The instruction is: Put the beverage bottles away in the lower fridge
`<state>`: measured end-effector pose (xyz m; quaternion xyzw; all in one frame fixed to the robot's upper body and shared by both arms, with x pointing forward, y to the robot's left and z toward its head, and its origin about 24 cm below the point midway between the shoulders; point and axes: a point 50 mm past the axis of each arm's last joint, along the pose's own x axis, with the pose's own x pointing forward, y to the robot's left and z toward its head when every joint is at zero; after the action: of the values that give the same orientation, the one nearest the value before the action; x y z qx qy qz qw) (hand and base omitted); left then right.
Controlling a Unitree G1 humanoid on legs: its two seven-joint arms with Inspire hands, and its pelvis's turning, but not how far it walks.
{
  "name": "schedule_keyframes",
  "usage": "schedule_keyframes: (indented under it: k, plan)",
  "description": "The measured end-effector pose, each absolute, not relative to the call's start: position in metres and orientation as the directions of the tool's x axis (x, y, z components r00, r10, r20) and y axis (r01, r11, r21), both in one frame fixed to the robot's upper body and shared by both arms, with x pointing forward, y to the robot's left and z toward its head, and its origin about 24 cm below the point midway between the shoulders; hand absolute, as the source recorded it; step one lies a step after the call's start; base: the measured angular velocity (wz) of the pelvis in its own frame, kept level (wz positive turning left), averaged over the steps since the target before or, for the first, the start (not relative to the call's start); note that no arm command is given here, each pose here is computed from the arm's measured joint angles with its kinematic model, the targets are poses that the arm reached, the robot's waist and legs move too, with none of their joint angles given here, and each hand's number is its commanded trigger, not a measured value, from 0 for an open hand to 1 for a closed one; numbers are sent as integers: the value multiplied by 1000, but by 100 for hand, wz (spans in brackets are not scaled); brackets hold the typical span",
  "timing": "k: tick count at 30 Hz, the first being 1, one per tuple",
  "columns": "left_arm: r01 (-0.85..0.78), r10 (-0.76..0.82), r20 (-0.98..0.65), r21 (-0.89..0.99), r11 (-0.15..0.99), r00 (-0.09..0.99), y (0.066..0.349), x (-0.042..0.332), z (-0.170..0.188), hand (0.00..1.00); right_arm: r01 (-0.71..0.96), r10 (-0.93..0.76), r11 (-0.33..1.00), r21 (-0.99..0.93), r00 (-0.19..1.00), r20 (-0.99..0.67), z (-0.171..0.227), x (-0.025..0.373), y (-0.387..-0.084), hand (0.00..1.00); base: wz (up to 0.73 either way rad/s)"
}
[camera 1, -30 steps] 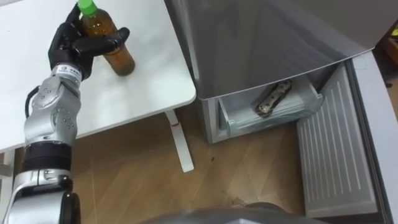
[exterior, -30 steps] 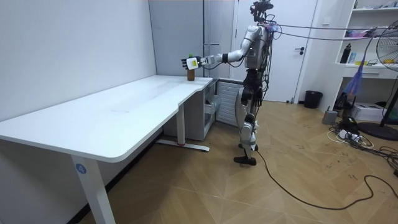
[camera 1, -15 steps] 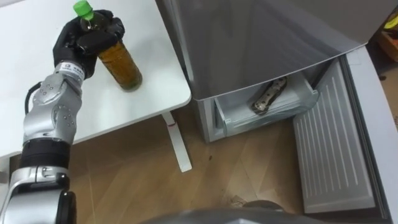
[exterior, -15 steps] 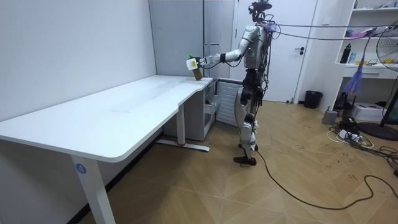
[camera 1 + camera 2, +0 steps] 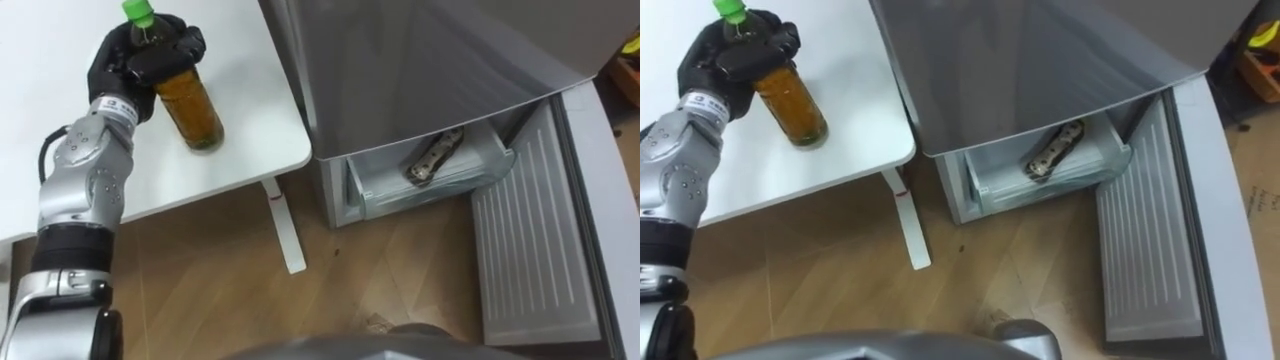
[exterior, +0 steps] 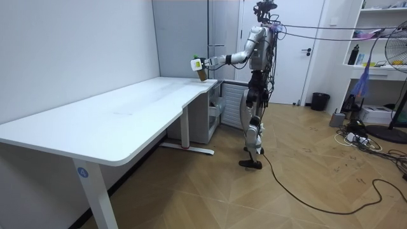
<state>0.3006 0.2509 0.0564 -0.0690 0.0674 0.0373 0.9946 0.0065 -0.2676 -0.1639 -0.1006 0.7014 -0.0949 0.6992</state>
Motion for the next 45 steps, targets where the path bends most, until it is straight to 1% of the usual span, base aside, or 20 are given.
schedule_keyframes:
  k: [7,12,17,20,22,27,29,35,37,42,45]
  plan:
    - [0,0,21,-24,1000,1000,234,291,91,100,-49,-280,959,-280,16,-960,-164,13,-267,0,8]
    - [36,-34,40,-50,998,999,223,273,88,100,-86,-271,959,-272,16,-962,-165,14,-264,0,16]
    - [63,-59,61,-58,996,996,216,258,89,100,-55,-264,962,-267,62,-963,-165,32,-260,0,20]
    - [106,-99,82,-81,991,992,207,250,91,100,8,-258,966,-259,121,-959,-165,47,-254,0,15]
    - [157,-147,88,-113,981,985,199,245,88,100,-12,-246,968,-251,148,-958,-165,54,-250,0,20]
    - [193,-184,59,-300,934,981,187,235,74,100,-75,-230,966,-247,178,-957,-165,63,-245,0,13]
    - [207,-202,49,-325,923,978,184,233,70,100,-89,-224,966,-244,185,-957,-165,65,-244,0,11]
    - [282,-293,26,-364,888,956,166,227,61,100,-107,-170,972,-210,298,-939,-160,89,-234,0,11]
    - [307,-324,22,-384,871,946,161,224,57,100,-153,-128,969,-193,357,-925,-156,103,-227,0,0]
    - [317,-340,24,-433,844,940,160,221,55,100,-241,-35,956,-165,467,-884,-143,131,-217,0,0]
    - [309,-341,7,-441,843,940,161,219,50,100,-297,49,944,-146,561,-827,-126,153,-205,0,0]
